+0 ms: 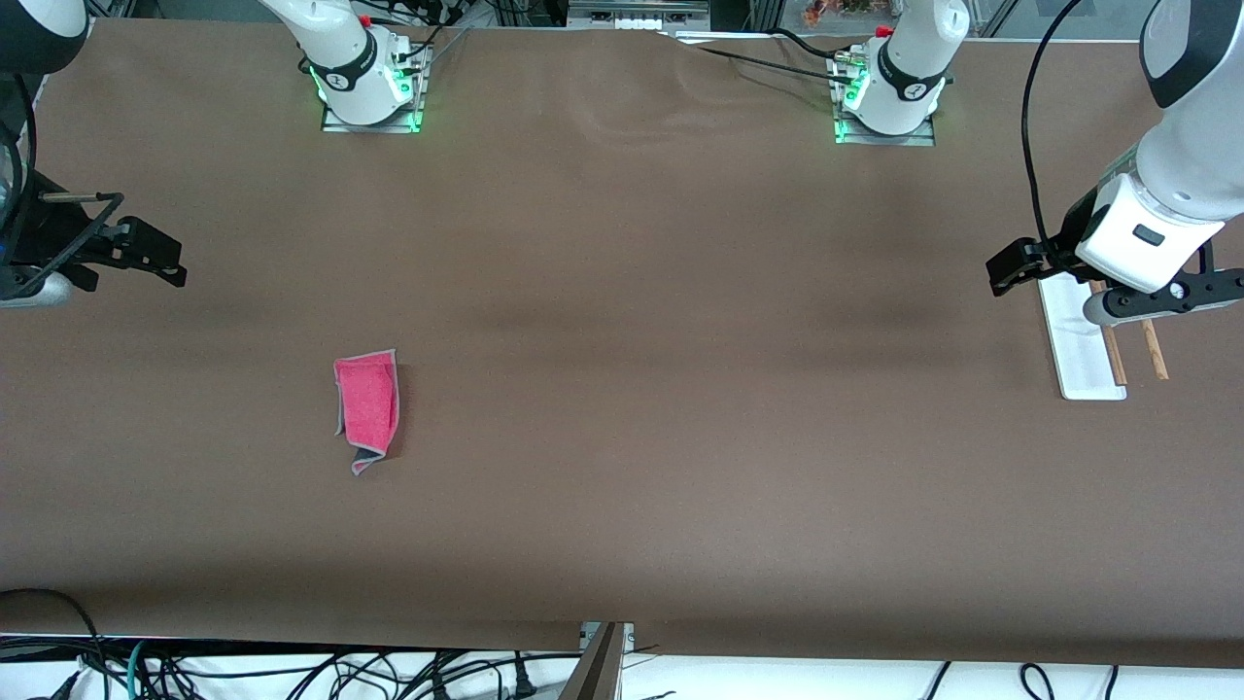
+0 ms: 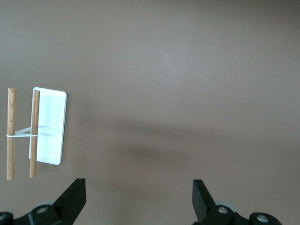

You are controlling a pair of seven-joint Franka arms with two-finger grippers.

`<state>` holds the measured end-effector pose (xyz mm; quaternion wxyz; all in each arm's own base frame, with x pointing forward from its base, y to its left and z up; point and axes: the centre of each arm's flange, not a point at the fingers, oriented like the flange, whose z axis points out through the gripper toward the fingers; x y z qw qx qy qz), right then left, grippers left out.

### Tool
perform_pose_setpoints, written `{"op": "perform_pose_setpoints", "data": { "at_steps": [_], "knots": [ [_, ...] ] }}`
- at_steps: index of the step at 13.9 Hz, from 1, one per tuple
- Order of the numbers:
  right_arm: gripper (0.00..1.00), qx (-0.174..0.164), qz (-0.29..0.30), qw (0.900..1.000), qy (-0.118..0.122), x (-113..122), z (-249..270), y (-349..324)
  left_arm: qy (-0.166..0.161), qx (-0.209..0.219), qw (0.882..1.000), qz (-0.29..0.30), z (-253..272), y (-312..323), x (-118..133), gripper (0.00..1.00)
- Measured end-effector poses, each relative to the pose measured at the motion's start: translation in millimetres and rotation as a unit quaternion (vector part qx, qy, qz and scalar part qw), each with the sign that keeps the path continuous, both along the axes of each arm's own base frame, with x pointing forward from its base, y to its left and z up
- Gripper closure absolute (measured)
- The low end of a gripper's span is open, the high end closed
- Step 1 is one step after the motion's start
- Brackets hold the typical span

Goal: Pass towel and hang on rack

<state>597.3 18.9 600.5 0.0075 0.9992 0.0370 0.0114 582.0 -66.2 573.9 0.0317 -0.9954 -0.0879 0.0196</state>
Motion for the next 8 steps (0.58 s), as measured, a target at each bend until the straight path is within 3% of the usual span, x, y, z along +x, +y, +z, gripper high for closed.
{"op": "perform_pose_setpoints", "data": {
  "at_steps": [8],
  "knots": [
    [0.00,0.000,-0.004,1.000,0.001,0.4,-0.6,-4.3,0.000,0.000,1.000,0.001,0.0,0.6,0.1,0.00]
  ]
}}
